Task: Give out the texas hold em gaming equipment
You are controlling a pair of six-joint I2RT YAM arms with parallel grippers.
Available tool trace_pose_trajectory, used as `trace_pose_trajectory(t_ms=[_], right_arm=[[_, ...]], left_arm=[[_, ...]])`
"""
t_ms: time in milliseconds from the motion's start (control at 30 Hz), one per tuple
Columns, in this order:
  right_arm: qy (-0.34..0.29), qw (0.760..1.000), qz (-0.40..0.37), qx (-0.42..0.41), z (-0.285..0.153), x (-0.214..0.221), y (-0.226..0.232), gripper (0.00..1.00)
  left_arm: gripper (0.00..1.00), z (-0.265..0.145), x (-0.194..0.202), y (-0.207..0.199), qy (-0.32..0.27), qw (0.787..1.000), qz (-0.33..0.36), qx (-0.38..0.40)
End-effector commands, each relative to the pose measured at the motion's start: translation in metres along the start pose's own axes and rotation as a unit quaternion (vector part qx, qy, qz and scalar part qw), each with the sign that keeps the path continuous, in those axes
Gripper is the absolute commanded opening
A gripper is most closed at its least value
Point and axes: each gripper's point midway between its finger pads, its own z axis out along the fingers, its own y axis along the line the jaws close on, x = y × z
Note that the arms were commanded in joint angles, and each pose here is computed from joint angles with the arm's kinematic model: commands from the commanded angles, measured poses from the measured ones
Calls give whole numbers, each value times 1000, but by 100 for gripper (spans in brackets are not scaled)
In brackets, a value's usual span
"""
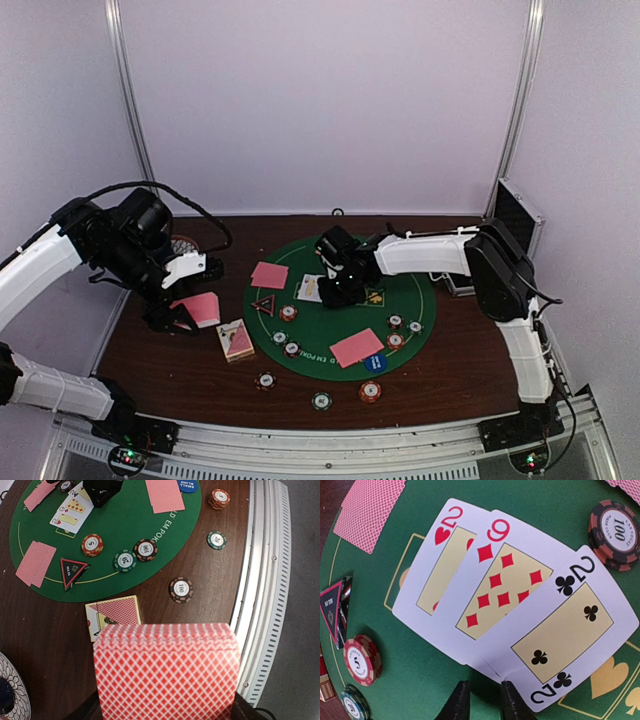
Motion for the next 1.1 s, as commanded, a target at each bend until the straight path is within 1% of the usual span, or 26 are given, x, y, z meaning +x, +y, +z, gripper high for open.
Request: trace_pose_trajectory(t_ms=[0,100,167,267,333,467,500,567,667,733,967,1067], right_arm=[[13,999,18,31,20,2,-26,25],[8,1000,17,21,13,-4,-22,25],[0,1000,13,7,0,-10,-16,26],[-17,1000,9,-17,-29,-21,-6,32],[-34,999,6,-40,-55,-29,5,41],[-64,994,8,-93,-111,-42,27,69],[-69,992,10,-108,-123,-43,35,74],[-73,987,12,-140,-145,-42,51,80],[-68,979,24,-189,-168,-36,75,85],[-61,970,39,-232,-181,-31,95,88],[-18,932,56,-357,-207,-8,163,91],[4,917,55,-394,-212,5,185,92]], left_arm=[[0,-7,-5,1,-17,1000,3,-10],[0,-7,-5,1,-17,1000,4,-11],[0,-7,-4,1,-16,1000,3,-10],[0,-6,-3,0,-15,1000,3,-9],[0,-6,-3,0,-14,1000,3,-9],[0,-5,-4,0,-15,1000,2,-7],[0,-5,-4,1,-15,1000,2,-7],[0,-5,-5,1,-16,1000,2,-6],[0,-6,-6,1,-18,1000,1,-6],[0,-6,-6,1,-18,1000,1,-6],[0,-7,-10,1,-23,1000,-3,-5],[0,-7,-10,1,-23,1000,-4,-5]])
